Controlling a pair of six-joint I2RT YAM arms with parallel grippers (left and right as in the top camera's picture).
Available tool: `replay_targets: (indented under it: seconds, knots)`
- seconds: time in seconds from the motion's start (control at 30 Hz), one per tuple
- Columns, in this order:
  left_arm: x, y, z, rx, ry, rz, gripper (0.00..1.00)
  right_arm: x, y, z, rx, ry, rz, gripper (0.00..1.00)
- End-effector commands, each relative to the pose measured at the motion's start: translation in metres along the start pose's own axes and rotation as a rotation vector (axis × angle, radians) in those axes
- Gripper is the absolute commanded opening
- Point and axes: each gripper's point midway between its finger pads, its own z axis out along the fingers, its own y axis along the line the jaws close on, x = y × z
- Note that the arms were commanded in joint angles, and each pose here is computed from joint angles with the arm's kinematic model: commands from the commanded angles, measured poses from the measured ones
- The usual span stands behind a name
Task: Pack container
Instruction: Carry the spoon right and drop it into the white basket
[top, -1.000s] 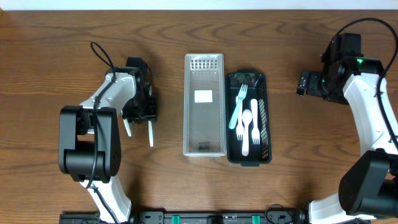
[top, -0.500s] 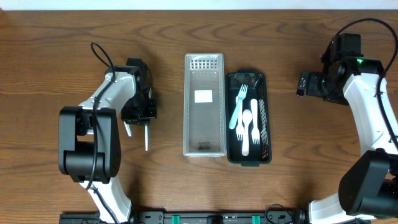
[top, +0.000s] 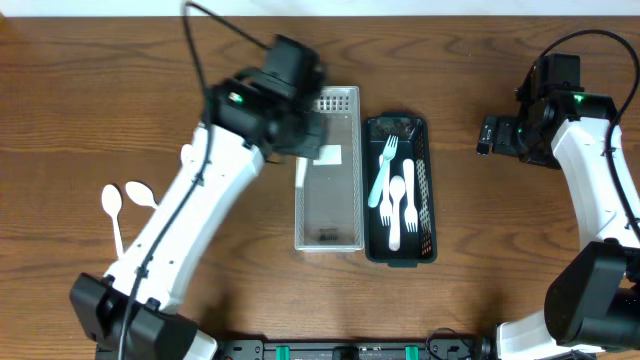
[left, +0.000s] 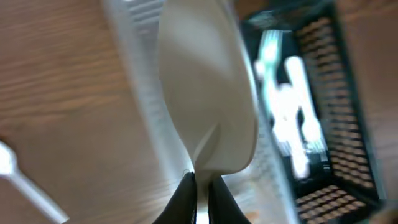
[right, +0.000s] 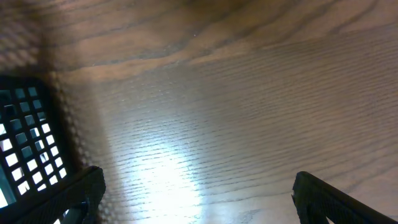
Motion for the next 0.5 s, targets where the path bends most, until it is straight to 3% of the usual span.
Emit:
replay_targets:
  seconds: [0.0, 0.2, 0.4, 0.43, 0.47]
  knots:
    - [0.013, -0.015, 0.041, -0.010, 0.086, -0.049, 0.06, 0.000, -0.004, -0.001, 0.002, -0.003, -0.010, 0.99]
    - [0.032, -0.020, 0.113, -0.041, 0.227, -0.041, 0.06, 0.000, -0.004, -0.001, 0.002, -0.003, -0.010, 0.99]
    - [0.046, -0.013, 0.139, -0.065, 0.303, -0.032, 0.08, 0.002, -0.004, -0.001, 0.003, 0.004, -0.010, 0.99]
    - [0.043, -0.014, 0.135, -0.059, 0.291, -0.016, 0.17, 0.002, -0.004, -0.001, 0.003, 0.005, -0.010, 0.99]
    - [0.039, -0.015, 0.131, -0.053, 0.278, 0.000, 0.40, 0.002, -0.004, -0.001, 0.003, 0.004, -0.010, 0.99]
